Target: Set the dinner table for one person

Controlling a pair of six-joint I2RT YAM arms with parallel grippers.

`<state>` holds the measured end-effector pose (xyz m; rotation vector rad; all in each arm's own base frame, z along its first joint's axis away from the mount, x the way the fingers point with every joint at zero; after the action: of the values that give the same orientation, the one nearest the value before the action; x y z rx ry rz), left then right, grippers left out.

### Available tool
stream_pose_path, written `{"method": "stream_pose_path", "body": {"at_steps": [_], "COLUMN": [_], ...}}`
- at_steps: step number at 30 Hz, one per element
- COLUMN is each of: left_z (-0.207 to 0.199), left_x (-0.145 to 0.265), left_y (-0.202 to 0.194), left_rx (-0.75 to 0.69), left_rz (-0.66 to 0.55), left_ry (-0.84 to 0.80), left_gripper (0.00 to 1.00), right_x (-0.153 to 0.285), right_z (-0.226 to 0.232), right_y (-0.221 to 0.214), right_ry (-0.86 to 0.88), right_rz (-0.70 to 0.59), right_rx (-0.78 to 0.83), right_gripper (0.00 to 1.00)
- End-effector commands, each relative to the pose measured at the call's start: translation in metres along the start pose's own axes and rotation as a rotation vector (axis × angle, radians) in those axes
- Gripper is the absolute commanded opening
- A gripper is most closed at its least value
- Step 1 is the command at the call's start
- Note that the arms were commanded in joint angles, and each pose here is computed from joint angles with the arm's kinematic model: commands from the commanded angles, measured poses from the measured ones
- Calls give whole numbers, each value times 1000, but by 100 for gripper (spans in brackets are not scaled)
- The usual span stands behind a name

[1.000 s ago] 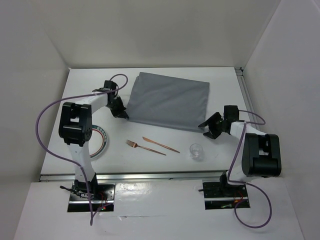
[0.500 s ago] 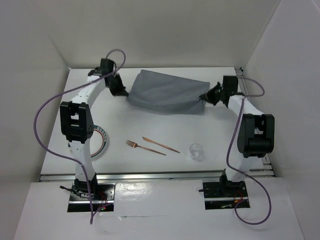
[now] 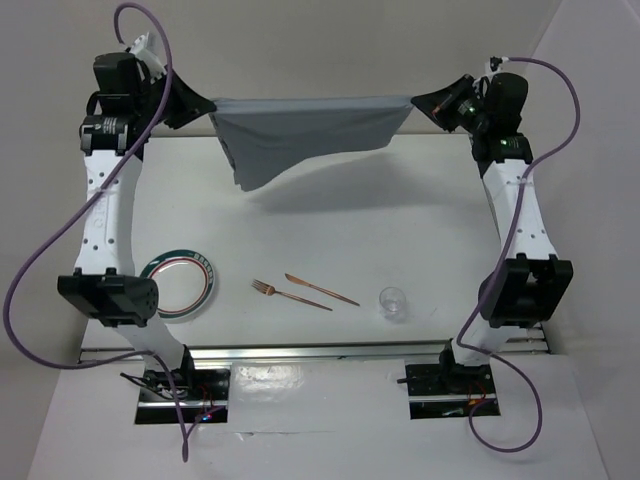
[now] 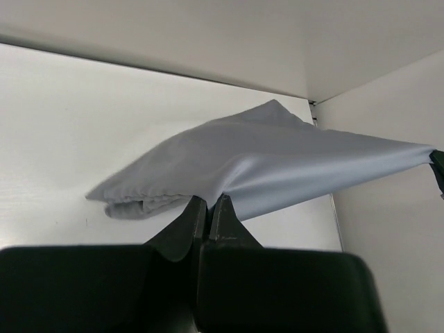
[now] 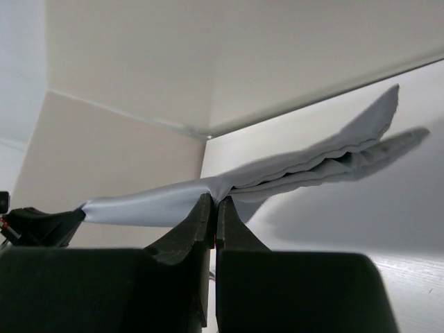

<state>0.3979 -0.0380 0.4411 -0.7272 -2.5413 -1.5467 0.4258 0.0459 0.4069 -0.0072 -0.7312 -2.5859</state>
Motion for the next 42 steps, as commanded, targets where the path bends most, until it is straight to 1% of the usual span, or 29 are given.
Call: {"method": "stream_pose_path", "body": {"at_steps": [1, 4, 7, 10, 13, 15, 19, 20, 23, 24, 25, 26, 27, 28, 29, 30, 32, 34, 35, 36, 37, 38, 39, 40, 41, 42], "left_z": [9, 4, 3, 4, 13, 16, 32, 33, 37, 47, 49, 46, 48, 57, 54, 56, 60, 64, 66, 70, 72, 79, 82, 85, 88, 102], "left_x": [28, 54, 65, 66, 50, 41, 8, 2, -12, -27, -33, -34, -39, -53, -53, -57, -63, -64, -63, -60, -59, -56, -54, -53, -51, -53], "left_y": [10, 14, 12, 12, 6, 7, 6, 8, 17, 14, 16, 25, 26, 23, 31, 30, 28, 19, 13, 11, 4, -17, -28, -37, -49, -80], "left_rx": [-23, -38, -38, -46, -37, -35, -8, -11, -9, 3, 3, -4, -5, 5, 3, 4, 4, 16, 13, 12, 20, 37, 39, 44, 47, 91], "left_rz": [-69, -108, -113, -109, -59, -53, -5, -7, -14, 5, 4, -21, -20, -3, -26, -24, -22, -1, 10, 1, 13, 58, 76, 83, 104, 173], "left_ry": [47, 57, 53, 40, 23, 14, -11, -21, -36, -28, -29, -39, -48, -41, -51, -50, -59, -51, -46, -41, -36, -18, -12, -9, -2, 34], "left_gripper": [0, 0, 0, 0, 0, 0, 0, 0, 0, 0, 0, 0, 0, 0, 0, 0, 0, 0, 0, 0, 0, 0, 0, 0, 0, 0], "right_x": [42, 60, 70, 76, 74, 62, 40, 27, 10, -5, -10, -14, -26, -31, -33, -40, -40, -38, -38, -30, -26, -22, -19, -7, -2, 5], "right_z": [33, 41, 43, 47, 46, 36, 24, 14, 7, -3, -6, -2, -12, -14, -10, -19, -18, -26, -42, -39, -45, -52, -77, -76, -84, -110], "right_y": [11, 4, -1, -1, 2, 3, 12, 14, 21, 23, 26, 31, 32, 34, 38, 36, 37, 31, 20, 17, 10, 3, -16, -23, -32, -56], "right_ry": [49, 62, 49, 50, 44, 30, 19, 6, 14, 9, 11, 28, 18, 18, 28, 13, 21, 2, -32, -26, -43, -61, -113, -117, -138, -185], "right_rz": [-84, -77, -86, -98, -105, -95, -102, -93, -88, -84, -85, -97, -89, -89, -97, -86, -92, -78, -54, -58, -46, -33, 7, 10, 27, 85], "right_rx": [73, 97, 106, 119, 118, 108, 115, 106, 109, 96, 97, 108, 89, 89, 96, 86, 91, 88, 65, 80, 69, 68, 43, 40, 36, -5], "right_gripper": [0, 0, 0, 0, 0, 0, 0, 0, 0, 0, 0, 0, 0, 0, 0, 0, 0, 0, 0, 0, 0, 0, 0, 0, 0, 0]}}
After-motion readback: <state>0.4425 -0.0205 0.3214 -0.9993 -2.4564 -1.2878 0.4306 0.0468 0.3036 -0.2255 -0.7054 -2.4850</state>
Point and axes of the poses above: each gripper's point midway between its finger pads, its own x axis back along the fingers, its own z axis along the line the jaws close on, y = z × x, the point moved 8 cm from there along x, back along the fingers, and after that the axes turned 6 degrees about -x, right-handed, at the moved point
